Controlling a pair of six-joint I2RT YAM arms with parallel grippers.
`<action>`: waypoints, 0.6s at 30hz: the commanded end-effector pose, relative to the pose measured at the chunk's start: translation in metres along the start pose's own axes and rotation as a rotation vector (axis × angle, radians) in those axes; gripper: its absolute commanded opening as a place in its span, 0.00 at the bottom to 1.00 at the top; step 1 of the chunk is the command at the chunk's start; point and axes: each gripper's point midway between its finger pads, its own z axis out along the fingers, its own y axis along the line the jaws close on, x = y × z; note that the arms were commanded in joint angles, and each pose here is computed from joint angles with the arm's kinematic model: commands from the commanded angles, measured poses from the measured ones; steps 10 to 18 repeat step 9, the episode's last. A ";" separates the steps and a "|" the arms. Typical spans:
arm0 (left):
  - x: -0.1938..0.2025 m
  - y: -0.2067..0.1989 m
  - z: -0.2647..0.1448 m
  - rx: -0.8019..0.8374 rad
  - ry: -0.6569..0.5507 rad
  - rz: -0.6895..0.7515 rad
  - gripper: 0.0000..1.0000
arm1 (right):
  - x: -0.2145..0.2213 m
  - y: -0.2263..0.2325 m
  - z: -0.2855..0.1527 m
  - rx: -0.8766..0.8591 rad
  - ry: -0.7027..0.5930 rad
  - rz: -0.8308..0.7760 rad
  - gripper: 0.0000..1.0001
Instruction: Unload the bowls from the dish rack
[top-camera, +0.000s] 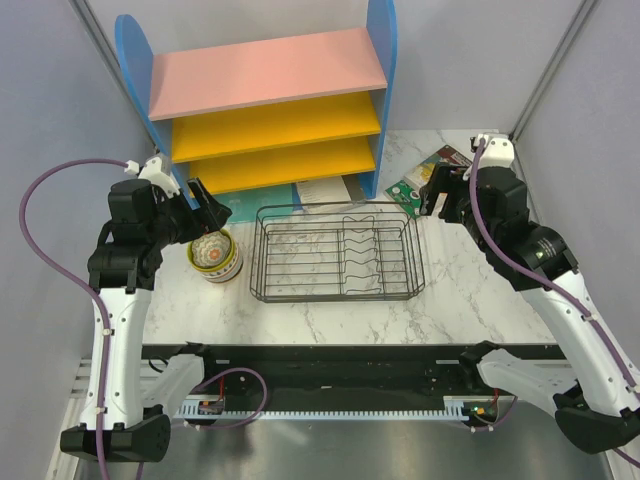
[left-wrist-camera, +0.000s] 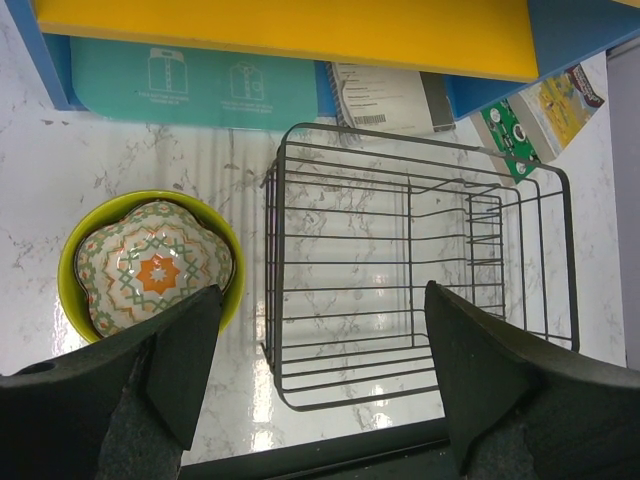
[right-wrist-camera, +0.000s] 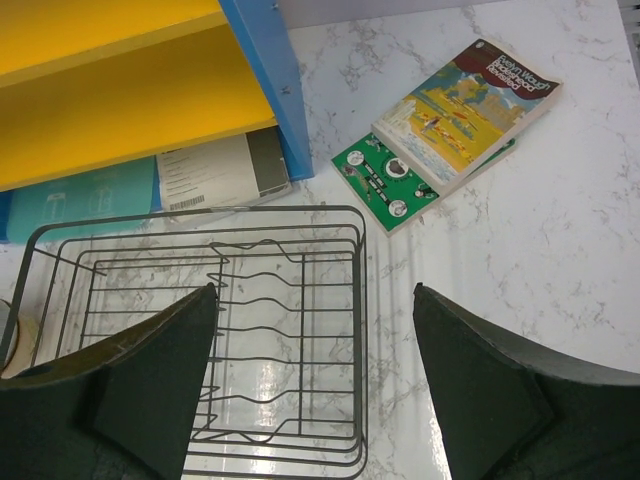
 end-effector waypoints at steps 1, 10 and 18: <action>0.002 -0.008 -0.003 0.044 0.006 -0.003 0.88 | -0.004 0.013 0.003 -0.057 -0.009 0.029 0.87; 0.016 -0.002 0.002 0.034 0.046 0.001 0.87 | -0.004 0.021 0.010 -0.079 0.005 0.014 0.87; 0.016 -0.002 0.002 0.034 0.046 0.001 0.87 | -0.004 0.021 0.010 -0.079 0.005 0.014 0.87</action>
